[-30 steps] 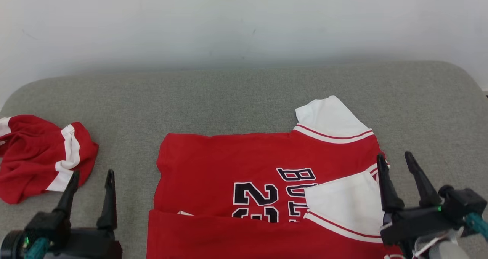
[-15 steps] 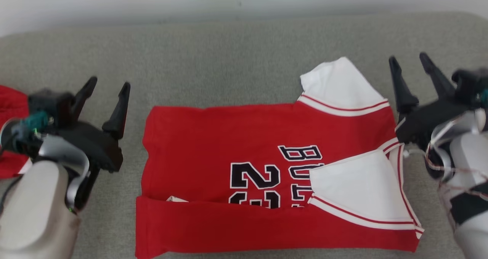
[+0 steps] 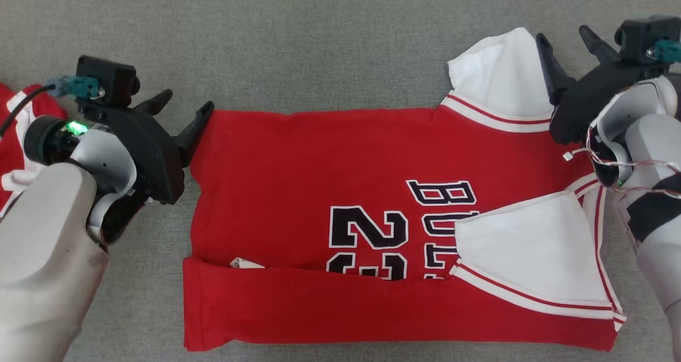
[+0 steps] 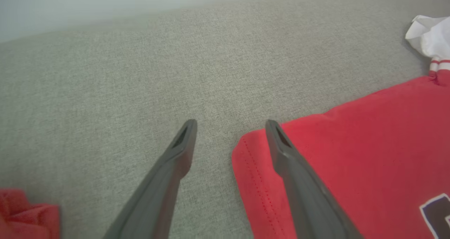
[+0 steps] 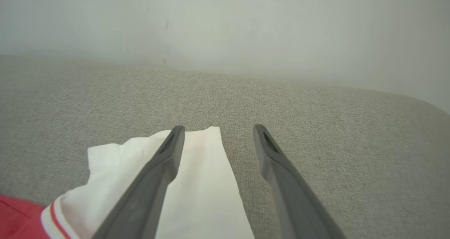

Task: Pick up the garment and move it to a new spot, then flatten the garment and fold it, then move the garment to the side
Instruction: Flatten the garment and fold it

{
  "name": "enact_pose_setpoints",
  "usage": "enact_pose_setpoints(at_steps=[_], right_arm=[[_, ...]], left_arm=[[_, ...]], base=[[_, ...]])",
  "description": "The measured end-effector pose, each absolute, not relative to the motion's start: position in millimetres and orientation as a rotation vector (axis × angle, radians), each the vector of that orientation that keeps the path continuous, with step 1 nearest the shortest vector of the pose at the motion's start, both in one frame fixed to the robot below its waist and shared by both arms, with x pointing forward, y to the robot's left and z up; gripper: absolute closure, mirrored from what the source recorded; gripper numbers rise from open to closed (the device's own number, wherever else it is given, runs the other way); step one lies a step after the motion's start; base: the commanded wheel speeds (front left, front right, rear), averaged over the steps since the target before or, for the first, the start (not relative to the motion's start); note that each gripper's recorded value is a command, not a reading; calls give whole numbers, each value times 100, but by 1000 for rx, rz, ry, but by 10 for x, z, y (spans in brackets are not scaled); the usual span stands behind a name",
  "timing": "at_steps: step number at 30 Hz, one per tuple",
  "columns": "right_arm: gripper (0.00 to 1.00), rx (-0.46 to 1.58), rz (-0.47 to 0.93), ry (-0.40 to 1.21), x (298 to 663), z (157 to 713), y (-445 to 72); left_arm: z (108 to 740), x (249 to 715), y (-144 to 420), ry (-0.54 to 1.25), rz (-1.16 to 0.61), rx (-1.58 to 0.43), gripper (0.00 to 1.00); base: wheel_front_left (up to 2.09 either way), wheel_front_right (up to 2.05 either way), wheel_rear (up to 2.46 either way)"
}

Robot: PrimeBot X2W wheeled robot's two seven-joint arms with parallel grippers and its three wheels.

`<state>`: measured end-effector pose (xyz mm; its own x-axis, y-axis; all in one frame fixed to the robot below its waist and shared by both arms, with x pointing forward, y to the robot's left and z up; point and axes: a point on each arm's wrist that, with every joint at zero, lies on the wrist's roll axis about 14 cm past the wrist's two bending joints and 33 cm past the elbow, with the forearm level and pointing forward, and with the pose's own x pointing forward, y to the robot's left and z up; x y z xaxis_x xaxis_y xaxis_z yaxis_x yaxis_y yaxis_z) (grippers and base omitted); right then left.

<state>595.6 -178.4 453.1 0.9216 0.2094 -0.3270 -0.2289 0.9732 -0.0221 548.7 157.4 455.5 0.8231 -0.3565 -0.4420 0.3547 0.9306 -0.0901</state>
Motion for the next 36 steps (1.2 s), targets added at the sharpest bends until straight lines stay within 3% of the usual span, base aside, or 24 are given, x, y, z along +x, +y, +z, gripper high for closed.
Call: enact_pose_setpoints(at_steps=[14,28,29,30,31,32,36], right_arm=[[0,-134,247,469,6217,4234,-1655],[0,-180,227,625,6291,3966,-1664],[43,-175,223,637,6287,3950,-1667],[65,-168,220,655,6274,3922,-1666],[93,-157,217,670,6264,3899,-1661],[100,-155,217,680,6263,3887,-1653],[100,-153,217,654,6296,3928,-1649]], left_arm=[[4153,5430,1473,650,-425,-15,0],[4096,5478,1394,663,-449,-40,0],[4091,5478,1392,666,-449,-47,13],[4081,5477,1393,669,-448,-50,54],[4068,5475,1393,673,-448,-53,69],[4058,5478,1392,677,-446,-64,100],[4044,5493,1361,674,-450,-75,100]], base=[[0,0,0],[0,0,0],[0,0,0],[0,0,0],[0,0,0],[0,0,0],[0,0,0]])
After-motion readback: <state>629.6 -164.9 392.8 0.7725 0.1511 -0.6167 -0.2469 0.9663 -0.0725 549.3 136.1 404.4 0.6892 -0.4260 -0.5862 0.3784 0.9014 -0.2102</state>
